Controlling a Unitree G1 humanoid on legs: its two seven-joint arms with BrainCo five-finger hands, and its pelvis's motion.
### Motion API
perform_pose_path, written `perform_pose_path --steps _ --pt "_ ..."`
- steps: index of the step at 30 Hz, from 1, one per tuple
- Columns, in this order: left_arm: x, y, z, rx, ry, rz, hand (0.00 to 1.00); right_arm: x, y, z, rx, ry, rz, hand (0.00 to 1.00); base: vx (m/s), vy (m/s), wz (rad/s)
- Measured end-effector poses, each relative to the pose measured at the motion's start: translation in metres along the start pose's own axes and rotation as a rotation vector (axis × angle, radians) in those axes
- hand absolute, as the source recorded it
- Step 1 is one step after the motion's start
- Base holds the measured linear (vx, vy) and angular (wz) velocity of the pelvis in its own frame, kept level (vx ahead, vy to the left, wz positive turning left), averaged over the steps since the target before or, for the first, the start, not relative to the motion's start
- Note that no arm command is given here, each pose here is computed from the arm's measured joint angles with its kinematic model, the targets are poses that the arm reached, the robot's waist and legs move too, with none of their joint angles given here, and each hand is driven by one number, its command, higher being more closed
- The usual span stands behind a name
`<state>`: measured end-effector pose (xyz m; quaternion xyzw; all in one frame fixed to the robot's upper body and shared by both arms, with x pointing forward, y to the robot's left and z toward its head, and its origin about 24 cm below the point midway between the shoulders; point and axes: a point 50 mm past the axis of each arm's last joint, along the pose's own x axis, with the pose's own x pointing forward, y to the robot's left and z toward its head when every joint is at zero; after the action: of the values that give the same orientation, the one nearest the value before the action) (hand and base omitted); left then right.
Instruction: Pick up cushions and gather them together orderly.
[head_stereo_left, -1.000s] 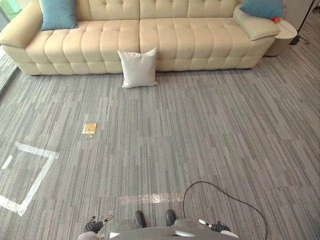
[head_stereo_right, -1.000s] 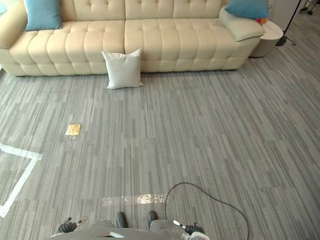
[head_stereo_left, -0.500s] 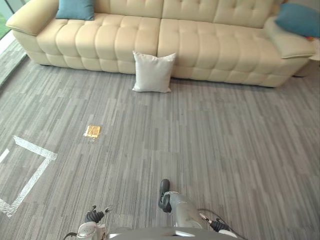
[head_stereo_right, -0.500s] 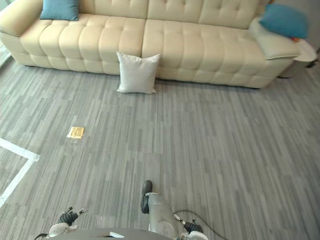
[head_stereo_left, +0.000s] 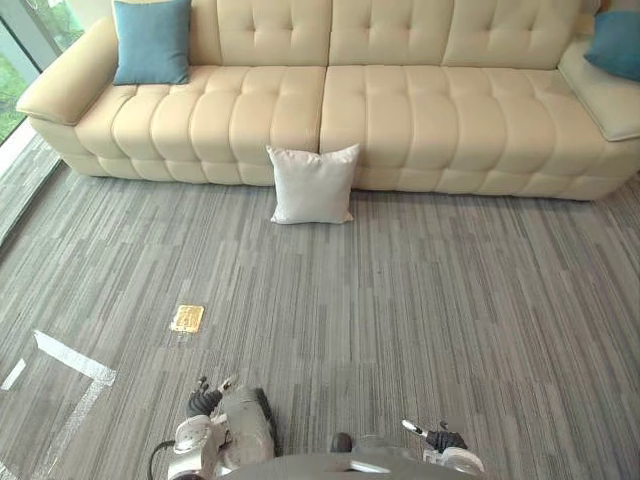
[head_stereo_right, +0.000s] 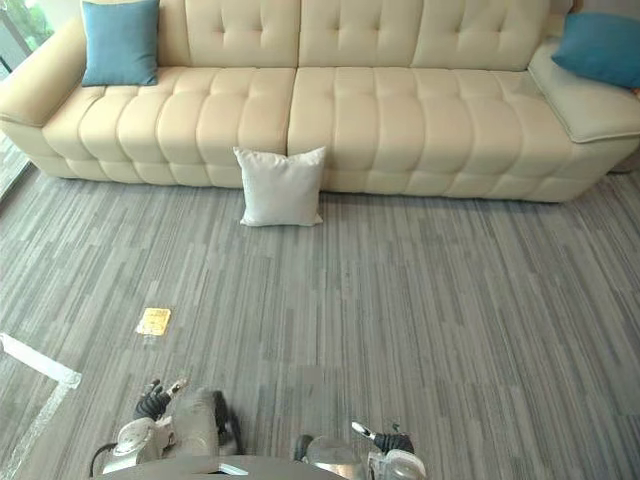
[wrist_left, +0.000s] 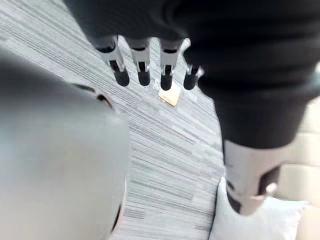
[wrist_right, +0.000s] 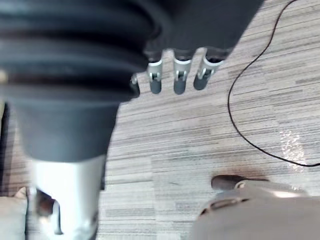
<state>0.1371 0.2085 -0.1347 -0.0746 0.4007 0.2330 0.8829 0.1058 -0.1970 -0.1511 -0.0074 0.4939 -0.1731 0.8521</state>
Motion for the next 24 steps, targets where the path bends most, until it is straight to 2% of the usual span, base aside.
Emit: perform_pose_path --steps 3,11,18,24 --pt "0.003 0.003 -0.001 0.064 0.035 -0.003 0.00 -0.002 0.015 0.010 0.002 -0.044 0.044 0.00 0.57 0.395 -0.02" --pt "-0.001 -0.010 -0.013 0.089 0.077 -0.048 0.00 0.000 0.011 0.029 0.020 -0.122 0.044 0.00 0.55 0.121 0.07" --pt "-0.009 -0.040 -0.030 0.079 0.139 -0.131 0.00 0.001 0.003 0.049 0.026 -0.187 0.033 0.00 0.66 -0.141 0.71" --pt "-0.006 -0.021 -0.025 -0.003 0.119 -0.048 0.00 0.003 0.005 0.052 -0.058 -0.184 0.046 0.00 0.52 -0.213 -0.05"
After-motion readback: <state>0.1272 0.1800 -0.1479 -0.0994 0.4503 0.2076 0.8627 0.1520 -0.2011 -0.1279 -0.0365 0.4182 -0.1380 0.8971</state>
